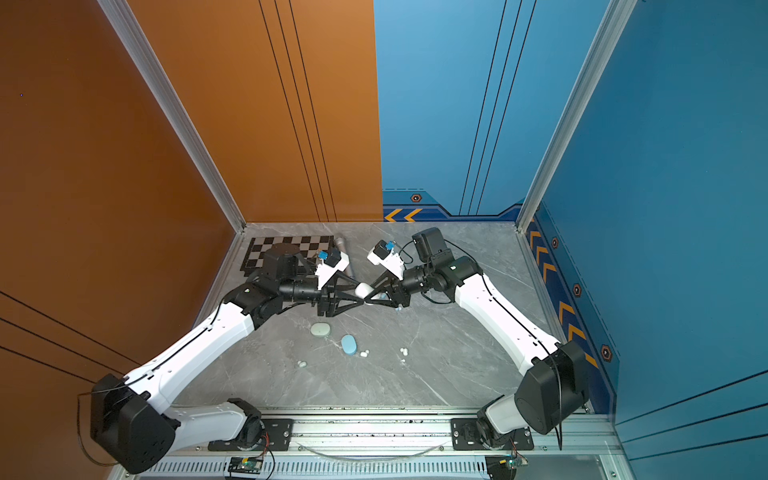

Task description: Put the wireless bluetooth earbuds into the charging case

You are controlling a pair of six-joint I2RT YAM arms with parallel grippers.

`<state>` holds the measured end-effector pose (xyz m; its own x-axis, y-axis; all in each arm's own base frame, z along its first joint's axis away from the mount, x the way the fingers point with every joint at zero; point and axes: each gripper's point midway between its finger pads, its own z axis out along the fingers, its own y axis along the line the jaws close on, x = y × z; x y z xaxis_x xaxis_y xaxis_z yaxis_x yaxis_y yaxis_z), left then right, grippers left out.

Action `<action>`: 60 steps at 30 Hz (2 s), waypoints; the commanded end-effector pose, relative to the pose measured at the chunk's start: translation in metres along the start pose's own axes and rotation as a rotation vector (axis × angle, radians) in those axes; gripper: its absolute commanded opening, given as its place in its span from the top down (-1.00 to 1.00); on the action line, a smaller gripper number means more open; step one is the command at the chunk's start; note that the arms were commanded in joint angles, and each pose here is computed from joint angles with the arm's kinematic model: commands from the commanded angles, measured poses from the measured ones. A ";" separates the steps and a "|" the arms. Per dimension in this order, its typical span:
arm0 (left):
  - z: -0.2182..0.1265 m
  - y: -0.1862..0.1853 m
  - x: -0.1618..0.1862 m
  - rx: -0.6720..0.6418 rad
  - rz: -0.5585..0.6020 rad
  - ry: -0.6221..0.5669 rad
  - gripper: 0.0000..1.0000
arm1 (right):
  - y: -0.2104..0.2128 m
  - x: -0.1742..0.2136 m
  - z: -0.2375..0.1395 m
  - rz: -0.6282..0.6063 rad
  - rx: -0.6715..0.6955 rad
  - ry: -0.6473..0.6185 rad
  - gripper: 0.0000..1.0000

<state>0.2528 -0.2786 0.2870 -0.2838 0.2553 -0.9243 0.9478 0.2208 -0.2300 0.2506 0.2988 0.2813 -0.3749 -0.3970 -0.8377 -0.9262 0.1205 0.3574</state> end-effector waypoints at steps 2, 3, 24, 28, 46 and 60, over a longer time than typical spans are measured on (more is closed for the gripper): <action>0.001 -0.012 -0.009 0.051 0.024 -0.008 -0.19 | 0.008 -0.003 -0.002 -0.049 -0.020 0.012 0.87; 0.002 -0.012 -0.008 0.054 0.022 -0.006 -0.16 | 0.010 -0.004 -0.002 -0.053 -0.022 0.010 0.88; 0.006 -0.019 -0.003 0.082 0.009 0.002 0.41 | 0.015 -0.008 0.001 -0.073 -0.025 0.016 0.89; 0.006 -0.018 -0.004 0.076 0.012 0.000 0.80 | 0.012 -0.009 0.000 -0.074 -0.012 0.018 0.77; 0.007 -0.010 -0.004 0.047 0.004 -0.003 1.00 | -0.008 -0.003 -0.006 -0.029 0.073 0.022 -0.15; -0.031 0.057 -0.016 -0.354 -0.038 -0.112 -0.25 | -0.084 0.030 -0.023 0.027 0.522 0.035 -0.01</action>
<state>0.2899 -0.2599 0.2763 -0.3312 0.2023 -0.9216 0.8757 0.4296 -0.2204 0.2941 0.2702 0.2275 -0.4063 -0.4648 -0.7867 -0.8834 0.4200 0.2081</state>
